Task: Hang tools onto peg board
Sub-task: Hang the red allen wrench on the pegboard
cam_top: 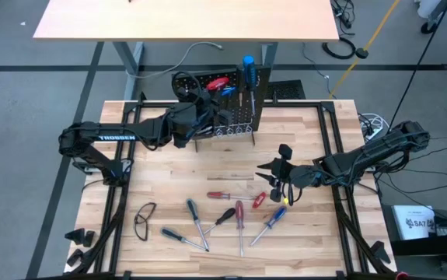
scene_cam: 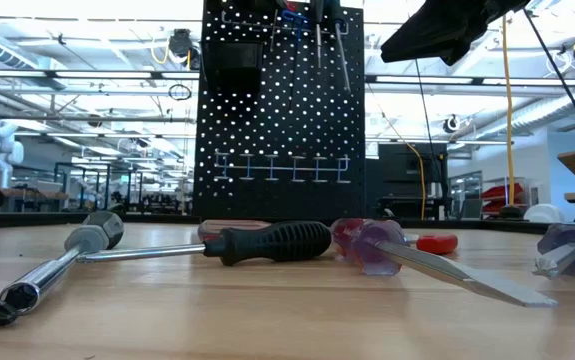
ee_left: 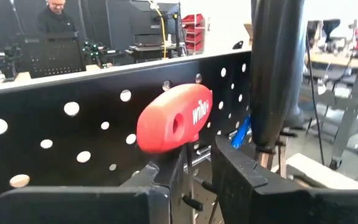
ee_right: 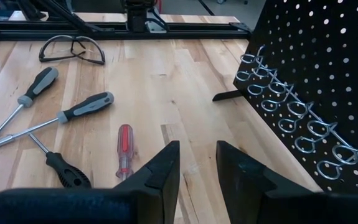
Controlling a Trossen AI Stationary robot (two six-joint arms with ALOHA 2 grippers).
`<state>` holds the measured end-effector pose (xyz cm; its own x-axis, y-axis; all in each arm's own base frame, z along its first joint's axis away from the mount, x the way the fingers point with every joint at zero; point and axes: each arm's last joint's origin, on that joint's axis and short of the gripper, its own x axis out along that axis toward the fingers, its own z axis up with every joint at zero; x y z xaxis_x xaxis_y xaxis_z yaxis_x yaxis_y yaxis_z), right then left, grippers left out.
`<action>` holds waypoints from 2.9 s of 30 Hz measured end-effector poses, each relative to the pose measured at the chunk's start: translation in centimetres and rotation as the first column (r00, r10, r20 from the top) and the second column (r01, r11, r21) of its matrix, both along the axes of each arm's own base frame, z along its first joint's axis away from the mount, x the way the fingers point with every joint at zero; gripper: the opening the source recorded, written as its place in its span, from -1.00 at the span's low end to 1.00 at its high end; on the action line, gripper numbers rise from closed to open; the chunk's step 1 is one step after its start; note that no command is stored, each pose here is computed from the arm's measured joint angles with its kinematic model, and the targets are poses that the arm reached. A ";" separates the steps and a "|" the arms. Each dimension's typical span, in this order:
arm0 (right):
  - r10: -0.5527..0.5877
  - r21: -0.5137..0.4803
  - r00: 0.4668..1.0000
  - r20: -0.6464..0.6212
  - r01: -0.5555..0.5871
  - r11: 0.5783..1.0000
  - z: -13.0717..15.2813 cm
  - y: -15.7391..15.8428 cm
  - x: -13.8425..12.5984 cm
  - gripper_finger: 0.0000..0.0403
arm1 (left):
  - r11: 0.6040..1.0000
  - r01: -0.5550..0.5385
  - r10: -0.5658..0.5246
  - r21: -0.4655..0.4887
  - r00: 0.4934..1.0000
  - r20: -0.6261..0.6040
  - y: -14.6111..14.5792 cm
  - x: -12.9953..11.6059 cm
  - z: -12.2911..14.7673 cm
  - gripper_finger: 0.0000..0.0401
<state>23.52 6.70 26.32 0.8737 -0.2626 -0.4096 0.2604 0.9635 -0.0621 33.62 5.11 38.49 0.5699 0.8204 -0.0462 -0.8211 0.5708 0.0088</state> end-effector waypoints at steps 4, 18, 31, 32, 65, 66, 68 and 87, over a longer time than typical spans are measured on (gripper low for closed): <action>0.000 -0.002 1.000 -0.006 0.000 1.000 -0.1 0.0 0.0 -0.53 | 1.000 0.008 -0.007 0.020 0.999 -0.038 -0.7 0.0 0.0 -0.57; -0.003 0.006 1.000 -0.002 0.003 1.000 0.0 0.0 0.0 -0.53 | 0.999 -0.018 0.021 0.031 0.995 -0.093 -0.8 -0.2 -0.3 -0.57; -0.004 0.008 1.000 -0.002 0.004 1.000 0.0 0.0 0.0 -0.53 | 0.999 -0.003 0.010 0.049 0.991 -0.136 -1.0 -0.3 -0.3 -0.57; -0.004 0.008 1.000 -0.002 0.004 1.000 0.0 0.0 0.0 -0.53 | 0.999 0.001 0.007 0.050 0.989 -0.146 -1.1 -0.5 -0.3 -0.57; -0.008 0.012 1.000 -0.008 0.008 1.000 -0.1 0.0 -0.1 -0.53 | 0.998 -0.020 0.035 0.064 0.971 -0.238 -1.4 -3.4 1.0 -0.57; -0.008 0.012 1.000 -0.008 0.008 1.000 -0.1 0.0 -0.1 -0.53 | 0.998 -0.026 0.040 0.065 0.972 -0.234 -1.3 -3.5 1.1 -0.57; -0.010 0.015 1.000 -0.008 0.010 1.000 -0.1 0.0 -0.1 -0.53 | 0.997 -0.038 0.052 0.068 0.975 -0.217 -1.3 -3.8 1.5 -0.57; -0.013 0.020 1.000 -0.009 0.013 1.000 -0.1 0.0 -0.1 -0.53 | 0.997 0.077 -0.066 0.026 0.956 -0.287 -0.2 -4.2 1.1 -0.57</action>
<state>23.43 6.69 26.19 0.8668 -0.2654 -0.4222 0.2724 0.9611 -0.0451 29.44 4.93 39.56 0.5947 0.7821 -0.1863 -0.7381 0.6230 0.2589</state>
